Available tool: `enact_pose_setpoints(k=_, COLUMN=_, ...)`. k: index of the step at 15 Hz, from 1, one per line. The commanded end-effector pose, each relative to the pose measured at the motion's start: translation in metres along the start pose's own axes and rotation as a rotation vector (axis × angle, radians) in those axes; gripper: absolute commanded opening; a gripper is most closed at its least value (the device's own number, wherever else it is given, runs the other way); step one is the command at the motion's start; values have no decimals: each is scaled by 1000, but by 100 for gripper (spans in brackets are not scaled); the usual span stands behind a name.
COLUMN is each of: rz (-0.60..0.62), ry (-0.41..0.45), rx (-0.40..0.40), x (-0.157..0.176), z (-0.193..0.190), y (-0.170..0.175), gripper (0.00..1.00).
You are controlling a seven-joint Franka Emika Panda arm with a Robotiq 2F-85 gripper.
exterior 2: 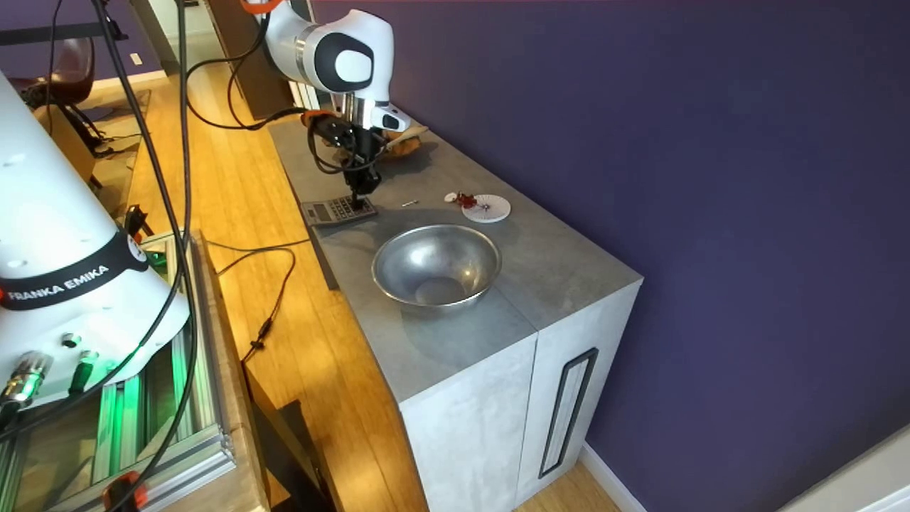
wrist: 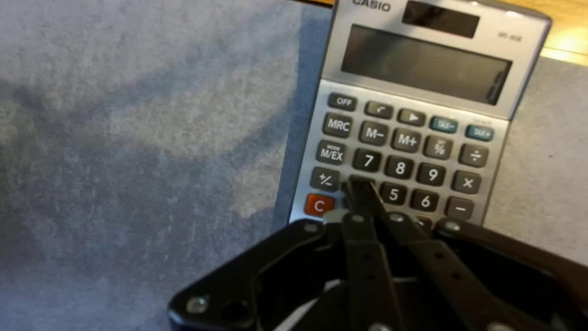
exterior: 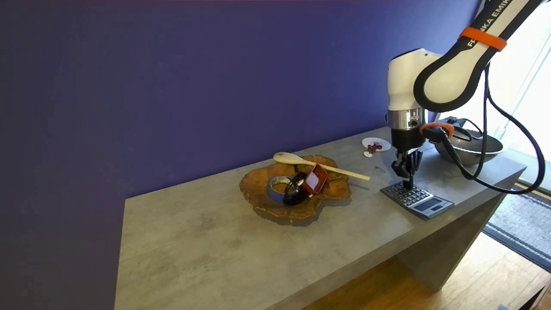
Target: Press the formula 1 + 1 = on the calculator
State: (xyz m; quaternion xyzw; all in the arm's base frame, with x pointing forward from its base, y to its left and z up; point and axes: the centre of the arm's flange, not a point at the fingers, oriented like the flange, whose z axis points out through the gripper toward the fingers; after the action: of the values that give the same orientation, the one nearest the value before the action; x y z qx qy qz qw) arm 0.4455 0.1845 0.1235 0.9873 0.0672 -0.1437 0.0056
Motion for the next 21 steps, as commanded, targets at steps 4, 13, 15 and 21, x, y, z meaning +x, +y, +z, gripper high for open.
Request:
enact_pose_setpoints(k=4, rz=-3, ry=-54, rx=-23, x=21, z=23, y=-8, gripper=0)
enact_pose_setpoints(k=13, rz=10, ry=-38, rx=-23, x=6, z=1, y=-3, gripper=0)
enact_pose_setpoints(k=15, rz=11, ry=-24, rx=-23, x=-1, z=-8, y=-2, gripper=0)
enact_pose_setpoints(k=21, rz=4, ry=6, rx=-24, x=-11, z=-27, y=-2, gripper=0)
